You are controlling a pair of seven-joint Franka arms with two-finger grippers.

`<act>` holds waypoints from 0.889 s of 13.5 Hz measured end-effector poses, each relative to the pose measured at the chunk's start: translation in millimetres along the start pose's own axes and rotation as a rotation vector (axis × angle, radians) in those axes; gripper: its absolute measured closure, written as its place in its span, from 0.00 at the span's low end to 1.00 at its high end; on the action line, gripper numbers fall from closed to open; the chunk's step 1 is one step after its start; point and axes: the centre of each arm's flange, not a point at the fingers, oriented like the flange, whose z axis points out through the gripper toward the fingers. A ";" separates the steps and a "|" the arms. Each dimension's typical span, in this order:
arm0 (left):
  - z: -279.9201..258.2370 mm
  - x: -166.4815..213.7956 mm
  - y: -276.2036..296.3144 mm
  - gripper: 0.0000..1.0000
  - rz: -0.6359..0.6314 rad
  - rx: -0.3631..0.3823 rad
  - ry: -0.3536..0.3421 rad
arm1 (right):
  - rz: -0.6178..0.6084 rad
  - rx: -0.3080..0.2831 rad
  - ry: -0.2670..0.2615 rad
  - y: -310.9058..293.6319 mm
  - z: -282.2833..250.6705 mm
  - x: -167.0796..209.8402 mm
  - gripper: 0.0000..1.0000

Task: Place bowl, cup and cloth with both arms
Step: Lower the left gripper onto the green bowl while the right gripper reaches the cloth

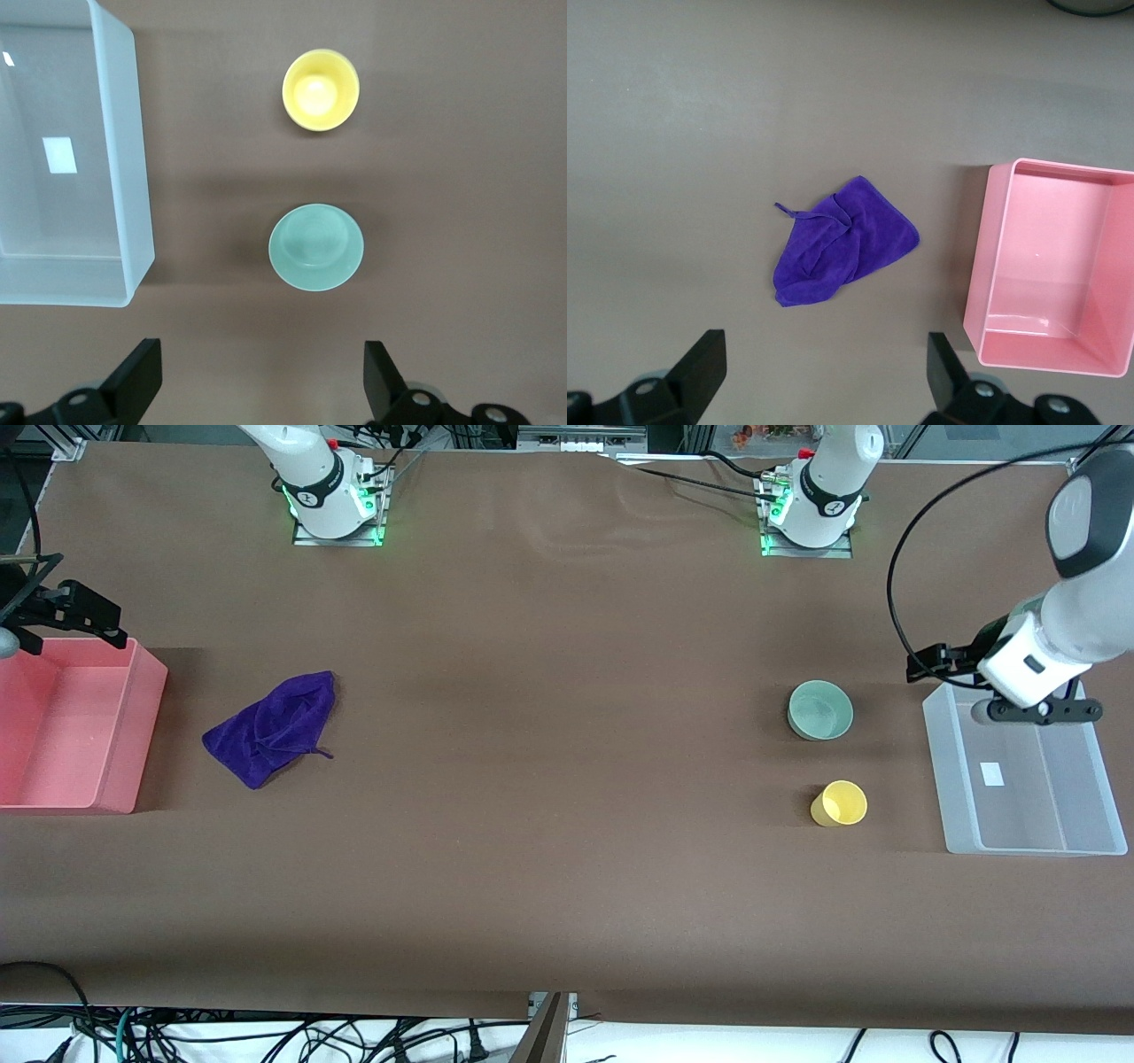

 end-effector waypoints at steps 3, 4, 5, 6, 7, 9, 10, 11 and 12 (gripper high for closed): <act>52.5 16.1 -7.4 0.00 0.007 0.031 -0.010 | -0.002 0.003 -0.016 -0.5 7.9 -0.1 0.00; 69.6 17.8 -7.2 0.00 0.010 0.033 -0.003 | -0.004 0.003 -0.020 -1.3 11.2 0.3 0.00; 88.2 17.8 -6.7 0.00 0.013 0.032 0.007 | -0.007 0.003 -0.020 -2.8 16.2 1.5 0.00; 107.4 16.5 -6.0 0.00 0.016 0.031 0.015 | -0.009 0.003 -0.016 -3.9 23.2 3.3 0.00; 127.0 14.4 -5.4 0.00 0.020 0.030 0.026 | -0.010 0.003 -0.018 -4.2 31.5 4.5 0.00; 164.3 9.0 -4.3 0.00 0.026 0.027 0.051 | -0.010 0.005 -0.030 -3.9 45.6 5.3 0.00; 182.6 5.8 -3.8 0.00 0.029 0.025 0.061 | -0.009 0.006 -0.033 -3.6 49.6 5.4 0.00; 200.2 3.3 -3.4 0.00 0.032 0.023 0.068 | -0.009 0.006 -0.034 -3.3 54.3 5.6 0.00; 218.1 2.0 -3.0 0.00 0.034 0.020 0.073 | -0.009 0.005 -0.027 -3.4 62.1 6.8 0.00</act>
